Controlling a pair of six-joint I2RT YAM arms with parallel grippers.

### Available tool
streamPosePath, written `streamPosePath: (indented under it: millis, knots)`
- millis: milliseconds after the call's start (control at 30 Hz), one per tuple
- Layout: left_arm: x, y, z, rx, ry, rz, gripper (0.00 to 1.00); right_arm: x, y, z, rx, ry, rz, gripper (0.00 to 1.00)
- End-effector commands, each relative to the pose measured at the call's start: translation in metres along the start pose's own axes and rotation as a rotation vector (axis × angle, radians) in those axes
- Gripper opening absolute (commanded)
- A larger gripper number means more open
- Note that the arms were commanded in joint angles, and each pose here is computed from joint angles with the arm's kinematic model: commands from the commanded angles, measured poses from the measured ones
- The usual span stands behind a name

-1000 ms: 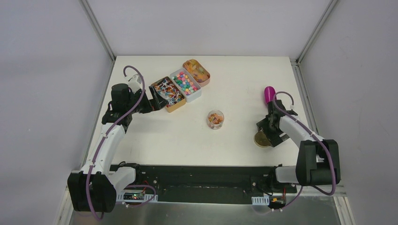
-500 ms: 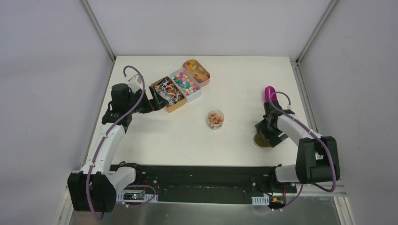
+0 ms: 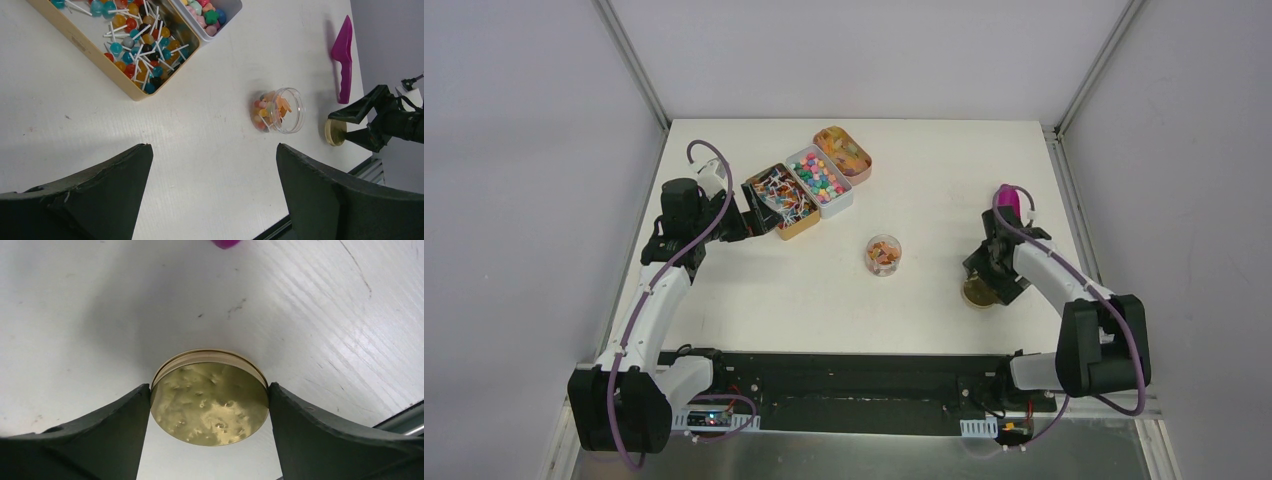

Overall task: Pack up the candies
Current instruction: Pick up the bottle lid at the center of the board, then close the bottle lid on the packing bottle.

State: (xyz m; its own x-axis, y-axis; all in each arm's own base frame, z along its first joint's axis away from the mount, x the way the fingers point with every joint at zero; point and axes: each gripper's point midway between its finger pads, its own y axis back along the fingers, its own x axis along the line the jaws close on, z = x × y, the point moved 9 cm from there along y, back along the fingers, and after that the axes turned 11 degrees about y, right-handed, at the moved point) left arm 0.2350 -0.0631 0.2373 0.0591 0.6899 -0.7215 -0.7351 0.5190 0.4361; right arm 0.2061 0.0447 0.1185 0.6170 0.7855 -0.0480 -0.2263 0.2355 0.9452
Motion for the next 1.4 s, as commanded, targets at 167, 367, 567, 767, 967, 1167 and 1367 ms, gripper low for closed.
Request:
streamPosePath:
  millis: [167,367,567,767,967,1167,1367]
  knots:
    - [-0.004,0.003,0.006,-0.036,-0.025,-0.030,0.99,0.031,0.045,0.027,-0.130,0.160,0.212,0.75]
    - [-0.005,0.004,0.006,-0.045,-0.029,-0.029,0.99,0.059,0.070,0.029,-0.190,0.321,0.279,0.75]
    - [-0.005,0.004,0.006,-0.044,-0.026,-0.029,0.99,0.095,0.095,0.020,-0.260,0.517,0.391,0.75]
    - [-0.005,0.004,0.006,-0.045,-0.028,-0.030,0.99,0.132,0.115,0.007,-0.286,0.690,0.396,0.75]
    - [-0.005,0.004,0.006,-0.042,-0.026,-0.029,0.99,0.168,0.116,-0.011,-0.255,0.799,0.426,0.76]
    - [-0.005,0.003,0.006,-0.040,-0.026,-0.031,0.99,0.186,0.113,-0.021,-0.217,0.868,0.412,0.76]
    - [-0.005,0.003,0.006,-0.038,-0.025,-0.031,0.99,0.194,0.106,-0.029,-0.171,0.909,0.408,0.77]
